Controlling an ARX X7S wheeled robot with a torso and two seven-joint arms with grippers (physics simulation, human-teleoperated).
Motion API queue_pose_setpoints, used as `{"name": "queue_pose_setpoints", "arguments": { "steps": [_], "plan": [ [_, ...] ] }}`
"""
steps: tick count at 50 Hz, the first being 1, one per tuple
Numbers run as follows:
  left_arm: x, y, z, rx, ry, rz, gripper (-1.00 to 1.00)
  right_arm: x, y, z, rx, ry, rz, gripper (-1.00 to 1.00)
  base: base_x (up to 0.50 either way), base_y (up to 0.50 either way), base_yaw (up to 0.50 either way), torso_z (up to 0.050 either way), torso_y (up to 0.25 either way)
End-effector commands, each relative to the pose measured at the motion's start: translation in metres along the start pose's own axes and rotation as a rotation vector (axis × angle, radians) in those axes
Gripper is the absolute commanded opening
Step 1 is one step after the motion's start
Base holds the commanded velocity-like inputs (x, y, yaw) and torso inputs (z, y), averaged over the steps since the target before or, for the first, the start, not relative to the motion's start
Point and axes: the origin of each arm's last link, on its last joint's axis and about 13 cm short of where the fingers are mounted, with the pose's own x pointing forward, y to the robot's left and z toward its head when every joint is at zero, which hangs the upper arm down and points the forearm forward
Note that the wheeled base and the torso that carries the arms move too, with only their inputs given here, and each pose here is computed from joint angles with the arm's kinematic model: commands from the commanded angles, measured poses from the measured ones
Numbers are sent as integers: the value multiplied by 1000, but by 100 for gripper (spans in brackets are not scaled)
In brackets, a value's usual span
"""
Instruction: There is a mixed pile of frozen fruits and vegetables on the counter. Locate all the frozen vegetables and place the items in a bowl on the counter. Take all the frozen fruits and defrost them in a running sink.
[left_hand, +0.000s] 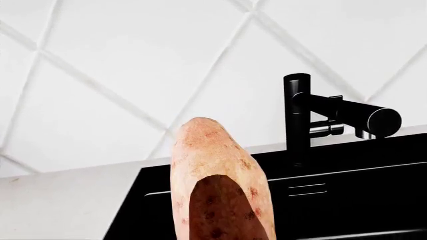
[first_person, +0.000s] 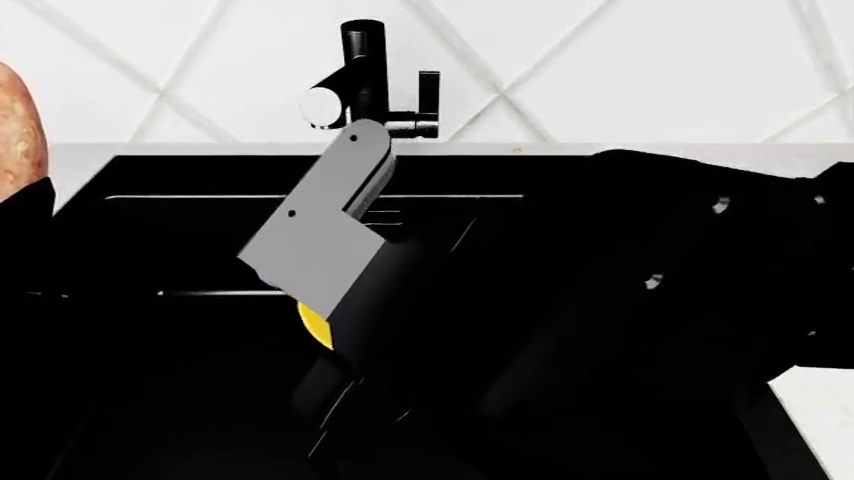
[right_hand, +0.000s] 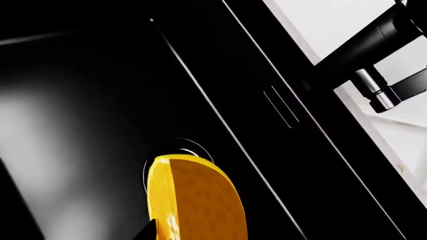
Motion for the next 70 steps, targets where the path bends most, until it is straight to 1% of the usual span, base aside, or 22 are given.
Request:
{"name": "queue_pose_setpoints", "arguments": {
  "steps": [1,15,31,46,55,70],
  "plan": [
    [-1,1,2,-12,-33,12,-100,17,4,-4,-12,7,27,-100,0,0,0,0,0],
    [-1,2,1,-18,-30,14,-100,35,1,-3,13,-2,37,-100,0,0,0,0,0],
    [1,1,0,-20,-28,9,-100,63,3,-9,38,28,62,-100,0,0,0,0,1],
    [1,1,-1,-19,-27,8,-100,87,0,-18,80,86,25,-100,0,0,0,1,0],
    [3,1,-2,-18,-22,6,-100,100,3,-24,89,119,36,-100,0,0,0,0,0],
    [5,1,-4,-17,-15,6,-100,116,14,-38,72,206,84,-100,0,0,0,0,1]
  ]
}}
